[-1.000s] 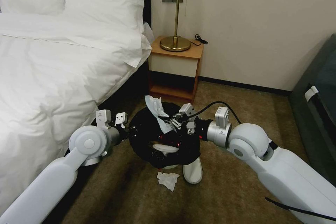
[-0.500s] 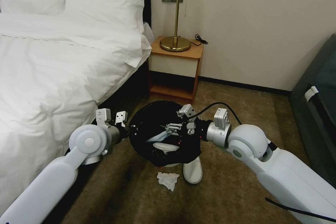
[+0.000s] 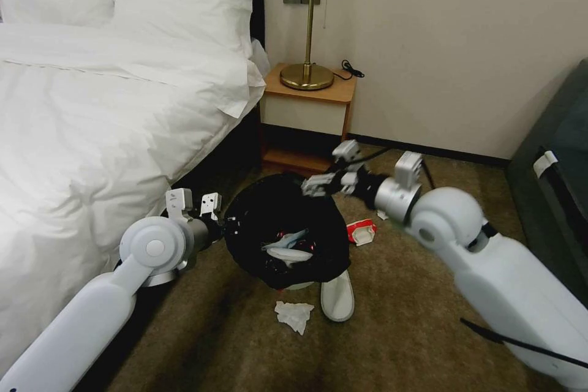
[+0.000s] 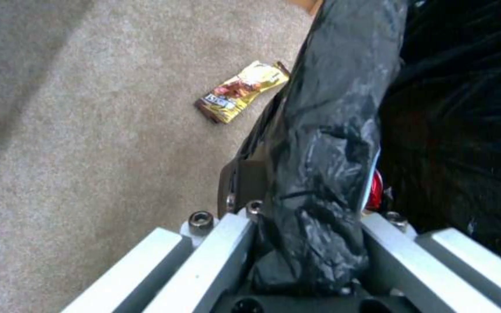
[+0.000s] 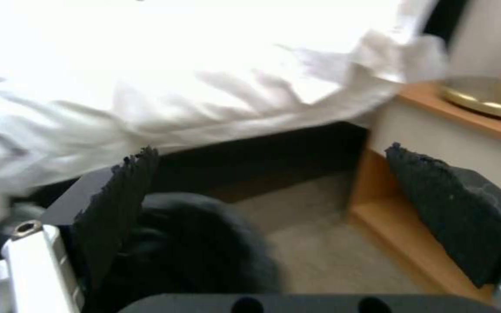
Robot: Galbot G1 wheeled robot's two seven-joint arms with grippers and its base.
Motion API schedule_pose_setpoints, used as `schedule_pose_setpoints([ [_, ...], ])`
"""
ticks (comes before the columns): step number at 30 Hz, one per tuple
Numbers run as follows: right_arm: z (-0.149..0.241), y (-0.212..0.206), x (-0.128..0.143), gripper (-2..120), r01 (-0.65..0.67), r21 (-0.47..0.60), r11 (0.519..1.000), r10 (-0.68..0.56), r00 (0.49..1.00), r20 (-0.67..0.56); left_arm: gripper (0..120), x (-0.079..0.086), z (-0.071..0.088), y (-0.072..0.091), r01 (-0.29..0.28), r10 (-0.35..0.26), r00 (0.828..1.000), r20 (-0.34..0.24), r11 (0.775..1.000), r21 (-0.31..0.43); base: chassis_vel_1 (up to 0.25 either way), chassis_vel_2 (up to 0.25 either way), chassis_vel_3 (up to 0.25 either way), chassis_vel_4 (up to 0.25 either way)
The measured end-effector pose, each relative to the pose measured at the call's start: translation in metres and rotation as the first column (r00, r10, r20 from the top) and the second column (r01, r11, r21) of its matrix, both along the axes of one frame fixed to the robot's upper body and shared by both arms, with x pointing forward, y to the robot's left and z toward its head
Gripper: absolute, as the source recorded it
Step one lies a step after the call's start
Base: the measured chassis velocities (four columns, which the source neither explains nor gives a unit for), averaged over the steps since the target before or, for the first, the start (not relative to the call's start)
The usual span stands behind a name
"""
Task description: Pick up the trash bin, then pick up the garbage on the floor and place it into the trash bin.
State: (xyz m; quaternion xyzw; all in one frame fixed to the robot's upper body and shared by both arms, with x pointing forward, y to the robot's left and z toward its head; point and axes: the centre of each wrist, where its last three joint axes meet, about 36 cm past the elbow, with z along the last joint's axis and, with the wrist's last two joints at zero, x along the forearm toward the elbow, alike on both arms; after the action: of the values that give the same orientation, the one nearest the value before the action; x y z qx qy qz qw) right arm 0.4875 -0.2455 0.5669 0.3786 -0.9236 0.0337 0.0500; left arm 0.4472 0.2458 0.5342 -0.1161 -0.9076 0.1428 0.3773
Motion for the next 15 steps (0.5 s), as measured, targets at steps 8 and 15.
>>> schedule_pose_setpoints([
  [8,-0.043,-0.059,0.009,100,0.181,-0.047,0.982,-0.185,0.977,-0.103,1,-0.001,0.009,0.006,-0.011,0.012,1.000,0.021,1.000,-0.005,0.000,0.000,0.000,0.000],
  [15,-0.118,-0.108,-0.009,100,0.270,-0.181,0.946,-0.304,0.931,-0.201,1,-0.003,0.015,0.011,-0.016,0.016,0.999,0.033,1.000,-0.004,0.000,0.000,0.000,0.000],
])
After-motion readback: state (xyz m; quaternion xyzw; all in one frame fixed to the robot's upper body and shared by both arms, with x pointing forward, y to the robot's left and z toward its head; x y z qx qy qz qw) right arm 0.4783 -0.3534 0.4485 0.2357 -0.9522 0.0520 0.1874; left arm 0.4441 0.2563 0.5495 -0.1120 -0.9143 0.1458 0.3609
